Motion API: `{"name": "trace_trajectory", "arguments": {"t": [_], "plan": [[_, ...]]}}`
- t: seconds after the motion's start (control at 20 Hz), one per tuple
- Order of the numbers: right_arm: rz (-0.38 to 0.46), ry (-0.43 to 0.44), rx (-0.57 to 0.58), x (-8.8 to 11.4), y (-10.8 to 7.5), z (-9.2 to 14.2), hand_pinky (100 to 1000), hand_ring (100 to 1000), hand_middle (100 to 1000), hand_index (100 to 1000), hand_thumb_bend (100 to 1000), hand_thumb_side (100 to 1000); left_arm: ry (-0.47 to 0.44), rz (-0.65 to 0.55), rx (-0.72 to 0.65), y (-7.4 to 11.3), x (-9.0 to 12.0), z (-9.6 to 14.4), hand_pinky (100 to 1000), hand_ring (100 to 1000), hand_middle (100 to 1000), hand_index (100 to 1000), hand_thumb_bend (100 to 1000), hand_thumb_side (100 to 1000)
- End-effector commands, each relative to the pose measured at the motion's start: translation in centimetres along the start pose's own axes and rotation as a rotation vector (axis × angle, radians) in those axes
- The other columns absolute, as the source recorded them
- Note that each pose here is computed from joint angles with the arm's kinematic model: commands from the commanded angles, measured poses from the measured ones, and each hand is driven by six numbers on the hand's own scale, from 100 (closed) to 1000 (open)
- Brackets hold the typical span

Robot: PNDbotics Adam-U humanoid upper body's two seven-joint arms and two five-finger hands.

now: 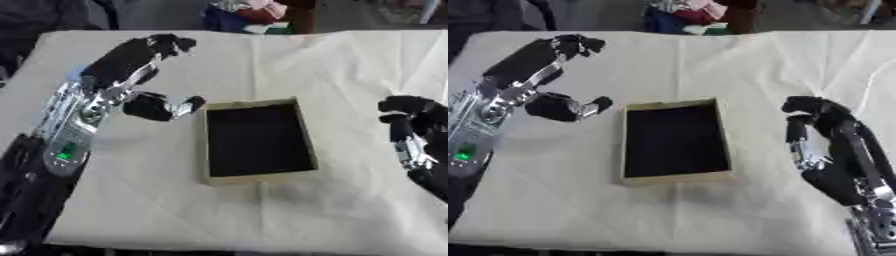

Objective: Pick up objects on the table and place them in the box.

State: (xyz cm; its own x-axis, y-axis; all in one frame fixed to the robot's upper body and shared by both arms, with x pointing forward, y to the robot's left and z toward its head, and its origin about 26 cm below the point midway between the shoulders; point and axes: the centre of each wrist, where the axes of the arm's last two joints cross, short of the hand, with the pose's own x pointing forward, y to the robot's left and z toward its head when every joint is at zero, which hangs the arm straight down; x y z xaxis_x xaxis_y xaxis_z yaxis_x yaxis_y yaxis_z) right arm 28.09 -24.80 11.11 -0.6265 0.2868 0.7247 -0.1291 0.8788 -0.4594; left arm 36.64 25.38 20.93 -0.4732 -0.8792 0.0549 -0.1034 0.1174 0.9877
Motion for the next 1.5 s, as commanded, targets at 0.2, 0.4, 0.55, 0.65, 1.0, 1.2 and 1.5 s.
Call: {"name": "trace_trajectory", "arguments": {"t": [0.2,0.4,0.55,0.65,1.0,1.2,1.5], "plan": [[0.014,-0.005,-0.009,0.1,-0.6,-0.1,730,804,666,796,100,518,0.262,-0.083,-0.062,3.1,-5.5,0.7,845,790,803,960,511,593],[0.017,-0.003,-0.009,0.1,-0.6,0.0,730,804,666,795,100,517,0.410,-0.053,-0.138,3.2,-8.5,1.1,839,787,799,958,515,575],[0.017,-0.002,-0.008,0.1,-0.6,0.1,730,804,666,795,100,517,0.505,-0.016,-0.169,3.0,-10.3,1.3,832,782,795,956,523,564],[0.017,-0.002,-0.006,0.1,-0.5,0.1,730,804,666,795,100,517,0.567,0.001,-0.165,3.0,-11.3,1.3,831,781,794,956,524,560],[0.016,0.001,-0.002,0.1,-0.5,0.1,730,806,666,795,100,518,0.751,0.045,-0.135,2.2,-14.2,1.0,825,775,791,954,535,549],[0.016,0.000,0.000,0.1,-0.5,0.1,730,806,667,795,100,518,0.810,0.073,-0.144,0.8,-15.5,1.1,824,774,789,953,539,542],[0.017,0.000,0.003,0.2,-0.4,0.2,730,807,667,794,100,517,0.868,0.100,-0.163,-1.7,-17.2,1.7,818,765,776,941,535,524]]}}
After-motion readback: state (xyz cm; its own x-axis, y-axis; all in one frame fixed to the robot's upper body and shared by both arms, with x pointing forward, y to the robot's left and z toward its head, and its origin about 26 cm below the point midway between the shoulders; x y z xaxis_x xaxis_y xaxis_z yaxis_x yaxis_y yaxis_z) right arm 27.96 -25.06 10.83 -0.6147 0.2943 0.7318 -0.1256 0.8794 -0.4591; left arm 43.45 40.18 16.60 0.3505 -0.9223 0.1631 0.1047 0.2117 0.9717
